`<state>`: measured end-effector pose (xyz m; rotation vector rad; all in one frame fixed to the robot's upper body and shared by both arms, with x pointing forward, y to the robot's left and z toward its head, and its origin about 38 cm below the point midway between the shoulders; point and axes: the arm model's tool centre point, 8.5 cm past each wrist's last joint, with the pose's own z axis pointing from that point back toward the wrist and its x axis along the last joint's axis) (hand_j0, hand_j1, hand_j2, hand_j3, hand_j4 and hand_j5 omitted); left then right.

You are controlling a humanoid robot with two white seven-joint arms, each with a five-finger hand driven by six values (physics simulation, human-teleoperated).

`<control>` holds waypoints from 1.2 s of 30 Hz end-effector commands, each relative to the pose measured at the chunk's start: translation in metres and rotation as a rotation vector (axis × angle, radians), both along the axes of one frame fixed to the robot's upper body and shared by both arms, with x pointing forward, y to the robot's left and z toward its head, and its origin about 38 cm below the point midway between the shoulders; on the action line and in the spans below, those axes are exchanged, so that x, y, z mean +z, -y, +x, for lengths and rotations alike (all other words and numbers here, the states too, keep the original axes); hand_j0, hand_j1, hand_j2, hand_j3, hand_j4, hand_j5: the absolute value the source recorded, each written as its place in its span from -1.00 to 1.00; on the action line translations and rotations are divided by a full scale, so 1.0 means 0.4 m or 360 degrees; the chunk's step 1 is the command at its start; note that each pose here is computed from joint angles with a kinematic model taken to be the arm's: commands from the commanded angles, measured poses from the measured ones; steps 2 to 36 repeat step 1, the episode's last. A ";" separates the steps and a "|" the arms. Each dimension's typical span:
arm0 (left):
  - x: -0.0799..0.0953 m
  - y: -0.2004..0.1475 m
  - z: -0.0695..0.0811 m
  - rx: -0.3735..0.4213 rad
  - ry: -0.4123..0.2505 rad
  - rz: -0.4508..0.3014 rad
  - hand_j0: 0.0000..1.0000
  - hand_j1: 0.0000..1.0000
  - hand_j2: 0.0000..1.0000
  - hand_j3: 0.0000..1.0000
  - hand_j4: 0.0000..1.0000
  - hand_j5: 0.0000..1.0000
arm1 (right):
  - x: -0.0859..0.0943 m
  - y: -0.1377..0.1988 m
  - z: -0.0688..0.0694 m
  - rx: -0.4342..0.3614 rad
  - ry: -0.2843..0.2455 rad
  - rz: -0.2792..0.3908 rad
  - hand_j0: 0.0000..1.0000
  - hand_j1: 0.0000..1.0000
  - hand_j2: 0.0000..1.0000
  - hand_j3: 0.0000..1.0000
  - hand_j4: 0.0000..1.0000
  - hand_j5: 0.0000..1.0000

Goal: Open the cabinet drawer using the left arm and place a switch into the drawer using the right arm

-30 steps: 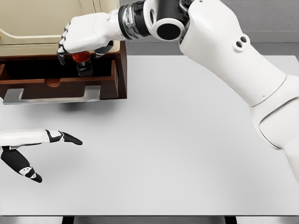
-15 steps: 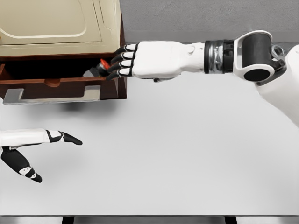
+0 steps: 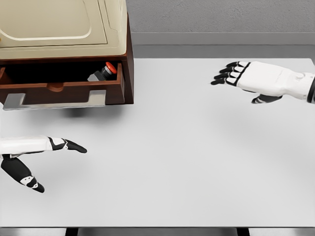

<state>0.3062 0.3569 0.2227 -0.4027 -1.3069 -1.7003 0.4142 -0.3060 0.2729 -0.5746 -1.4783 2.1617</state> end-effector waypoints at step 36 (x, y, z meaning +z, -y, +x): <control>0.002 0.000 0.001 0.0008 -0.0004 -0.0009 1.00 1.00 1.00 1.00 1.00 1.00 | 0.003 0.009 0.002 -0.0020 0.0005 -0.0008 1.00 1.00 1.00 1.00 1.00 1.00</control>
